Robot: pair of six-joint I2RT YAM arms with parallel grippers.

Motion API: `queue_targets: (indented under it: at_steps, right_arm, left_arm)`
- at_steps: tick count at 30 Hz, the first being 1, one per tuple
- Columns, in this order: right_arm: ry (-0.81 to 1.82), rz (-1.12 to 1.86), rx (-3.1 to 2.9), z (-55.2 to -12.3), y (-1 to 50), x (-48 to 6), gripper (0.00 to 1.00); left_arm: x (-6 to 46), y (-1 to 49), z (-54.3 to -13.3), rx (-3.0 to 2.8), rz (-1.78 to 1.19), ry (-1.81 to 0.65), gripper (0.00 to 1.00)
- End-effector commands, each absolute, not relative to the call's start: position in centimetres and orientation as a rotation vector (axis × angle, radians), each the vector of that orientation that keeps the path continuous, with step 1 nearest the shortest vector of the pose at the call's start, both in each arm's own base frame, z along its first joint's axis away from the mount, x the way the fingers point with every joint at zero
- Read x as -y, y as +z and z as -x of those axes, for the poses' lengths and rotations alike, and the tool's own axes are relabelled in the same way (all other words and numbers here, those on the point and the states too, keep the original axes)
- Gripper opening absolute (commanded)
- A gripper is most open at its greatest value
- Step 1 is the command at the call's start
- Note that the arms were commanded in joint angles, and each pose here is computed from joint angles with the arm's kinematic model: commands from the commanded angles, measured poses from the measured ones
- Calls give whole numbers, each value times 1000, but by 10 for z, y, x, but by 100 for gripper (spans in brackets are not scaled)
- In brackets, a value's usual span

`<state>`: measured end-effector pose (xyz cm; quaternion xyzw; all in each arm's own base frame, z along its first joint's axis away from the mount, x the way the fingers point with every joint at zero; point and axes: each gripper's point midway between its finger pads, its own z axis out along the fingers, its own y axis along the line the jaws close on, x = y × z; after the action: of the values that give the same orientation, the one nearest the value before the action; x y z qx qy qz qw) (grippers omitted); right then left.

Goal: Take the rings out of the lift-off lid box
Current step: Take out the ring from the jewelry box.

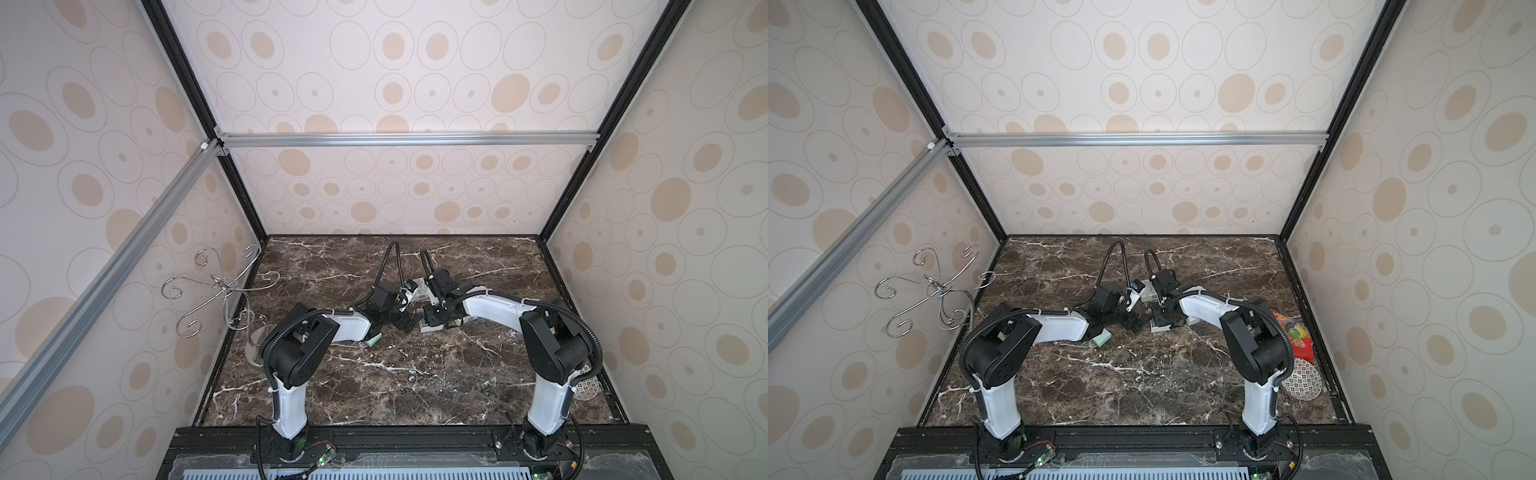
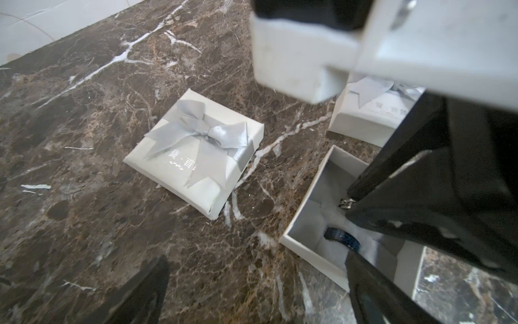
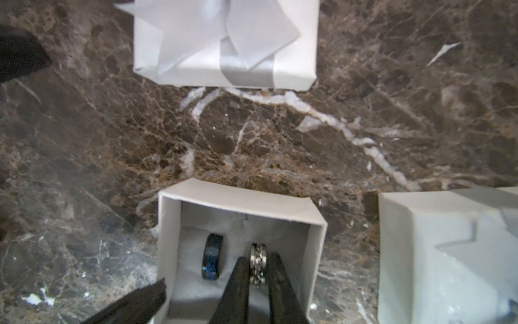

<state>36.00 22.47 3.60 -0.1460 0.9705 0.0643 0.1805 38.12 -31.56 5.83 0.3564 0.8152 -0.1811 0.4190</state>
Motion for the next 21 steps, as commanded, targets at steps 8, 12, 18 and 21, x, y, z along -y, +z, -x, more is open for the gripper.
queue_targets:
  at_steps: [8, 12, 18, 21]
  right_arm:
    - [191, 391, -2735, -363, 38, -222, 6]
    - [201, 394, -2722, -362, 41, -222, 3]
    - [244, 389, -2698, -361, 47, -224, 0]
    - [269, 379, -2679, -362, 51, -224, 0]
  left_arm:
    - [317, 52, -384, -2073, -901, -427, 98]
    - [318, 53, -385, -2071, -903, -425, 98]
    - [318, 53, -385, -2072, -908, -420, 98]
    - [318, 54, -385, -2068, -909, -421, 98]
